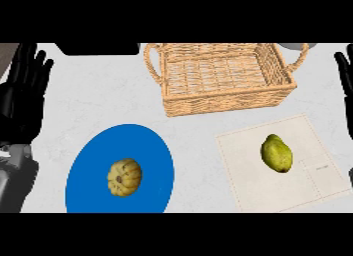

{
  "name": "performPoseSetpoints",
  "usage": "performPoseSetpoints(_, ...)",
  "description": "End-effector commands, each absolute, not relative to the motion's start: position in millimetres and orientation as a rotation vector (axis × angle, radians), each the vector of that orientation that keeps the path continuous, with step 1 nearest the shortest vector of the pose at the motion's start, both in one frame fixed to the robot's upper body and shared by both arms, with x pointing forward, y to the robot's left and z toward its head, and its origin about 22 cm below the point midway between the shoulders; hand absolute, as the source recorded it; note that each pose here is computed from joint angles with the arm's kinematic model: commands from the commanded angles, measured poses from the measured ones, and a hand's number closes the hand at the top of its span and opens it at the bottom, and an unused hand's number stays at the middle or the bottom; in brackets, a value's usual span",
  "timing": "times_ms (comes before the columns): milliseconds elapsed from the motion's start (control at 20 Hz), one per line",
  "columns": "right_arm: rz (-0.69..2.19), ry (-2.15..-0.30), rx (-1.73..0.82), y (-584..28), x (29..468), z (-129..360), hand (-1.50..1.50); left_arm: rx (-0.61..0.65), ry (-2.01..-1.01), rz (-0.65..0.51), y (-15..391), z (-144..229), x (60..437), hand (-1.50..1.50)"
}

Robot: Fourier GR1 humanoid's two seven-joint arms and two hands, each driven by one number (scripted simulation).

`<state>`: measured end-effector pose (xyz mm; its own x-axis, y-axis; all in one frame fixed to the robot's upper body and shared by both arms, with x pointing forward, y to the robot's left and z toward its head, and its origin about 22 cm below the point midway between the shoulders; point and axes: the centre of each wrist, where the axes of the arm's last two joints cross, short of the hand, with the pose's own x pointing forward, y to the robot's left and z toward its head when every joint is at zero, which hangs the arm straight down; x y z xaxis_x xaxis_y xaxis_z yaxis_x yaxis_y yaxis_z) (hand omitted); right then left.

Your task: Pick the pear from the placemat and place it in the basket

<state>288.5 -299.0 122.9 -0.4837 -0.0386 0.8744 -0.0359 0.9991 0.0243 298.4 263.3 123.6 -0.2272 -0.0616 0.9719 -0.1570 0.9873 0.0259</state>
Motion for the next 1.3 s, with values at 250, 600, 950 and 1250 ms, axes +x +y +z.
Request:
performPoseSetpoints(250,-0.631,-2.501,-0.127,-280,261,152,1.50,0.547,-1.223,-0.206,334,15,248,0.00)
performPoseSetpoints(600,-0.553,-2.194,-1.115,-325,241,102,-1.50,0.533,-1.152,-0.202,335,3,238,0.00)
performPoseSetpoints(950,-0.597,-1.536,-1.389,-325,164,-2,-1.50,0.551,-1.121,-0.209,336,-5,228,0.00)
performPoseSetpoints(1250,-0.187,-1.442,-1.105,-278,114,-24,-1.50,0.524,-1.156,-0.267,322,-8,230,0.00)
